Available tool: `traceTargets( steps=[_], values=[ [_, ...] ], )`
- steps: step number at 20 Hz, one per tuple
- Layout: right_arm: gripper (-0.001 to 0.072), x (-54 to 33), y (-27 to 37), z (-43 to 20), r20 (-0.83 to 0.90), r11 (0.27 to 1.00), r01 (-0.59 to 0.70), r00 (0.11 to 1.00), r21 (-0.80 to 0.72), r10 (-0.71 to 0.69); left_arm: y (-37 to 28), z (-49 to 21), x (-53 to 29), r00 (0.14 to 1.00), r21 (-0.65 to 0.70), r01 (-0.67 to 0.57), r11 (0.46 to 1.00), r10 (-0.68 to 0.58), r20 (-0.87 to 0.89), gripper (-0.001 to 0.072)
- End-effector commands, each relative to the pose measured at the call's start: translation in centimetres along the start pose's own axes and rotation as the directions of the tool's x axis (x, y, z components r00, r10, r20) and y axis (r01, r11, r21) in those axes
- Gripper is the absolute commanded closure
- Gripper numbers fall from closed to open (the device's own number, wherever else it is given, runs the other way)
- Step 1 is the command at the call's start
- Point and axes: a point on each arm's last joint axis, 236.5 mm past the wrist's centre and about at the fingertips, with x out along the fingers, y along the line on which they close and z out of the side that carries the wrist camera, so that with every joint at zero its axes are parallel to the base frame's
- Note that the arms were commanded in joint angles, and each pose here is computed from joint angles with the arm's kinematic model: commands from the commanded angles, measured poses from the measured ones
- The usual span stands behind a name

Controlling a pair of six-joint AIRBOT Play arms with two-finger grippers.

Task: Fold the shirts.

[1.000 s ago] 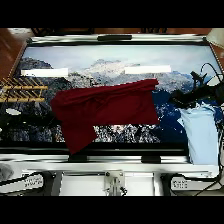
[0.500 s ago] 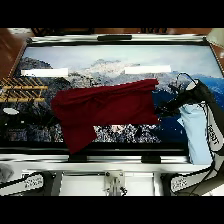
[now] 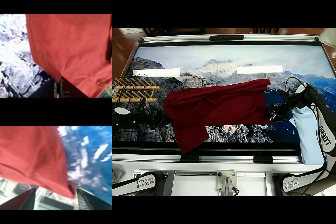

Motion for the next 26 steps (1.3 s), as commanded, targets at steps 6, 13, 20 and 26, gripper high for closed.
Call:
traceTargets(
  steps=[6,13,20,26],
  values=[
    [0.0642,0.3,4.5,1.4,0.105,0.982,0.013,0.994,-0.189,0.007,-2.8,0.1,-2.3,0.999,0.162,0.048,0.986,-0.044,-0.030,0.0673],
    [0.0643,-28.1,17.3,-2.8,0.761,0.814,0.351,0.629,-0.462,0.161,-27.4,3.4,-36.0,0.581,0.646,-0.231,0.727,-0.430,0.691,0.0673],
    [0.0643,-53.6,25.8,-31.1,0.849,0.777,0.616,-0.334,-0.132,0.409,-35.1,-19.5,-58.2,-0.030,0.575,-0.494,0.653,-0.673,0.739,0.0673],
    [0.0643,-51.3,20.1,-34.0,0.931,0.814,0.581,-0.307,0.019,0.197,-30.1,-18.6,-51.9,0.231,0.527,-0.472,0.707,-0.477,0.848,0.0672]
  ],
)
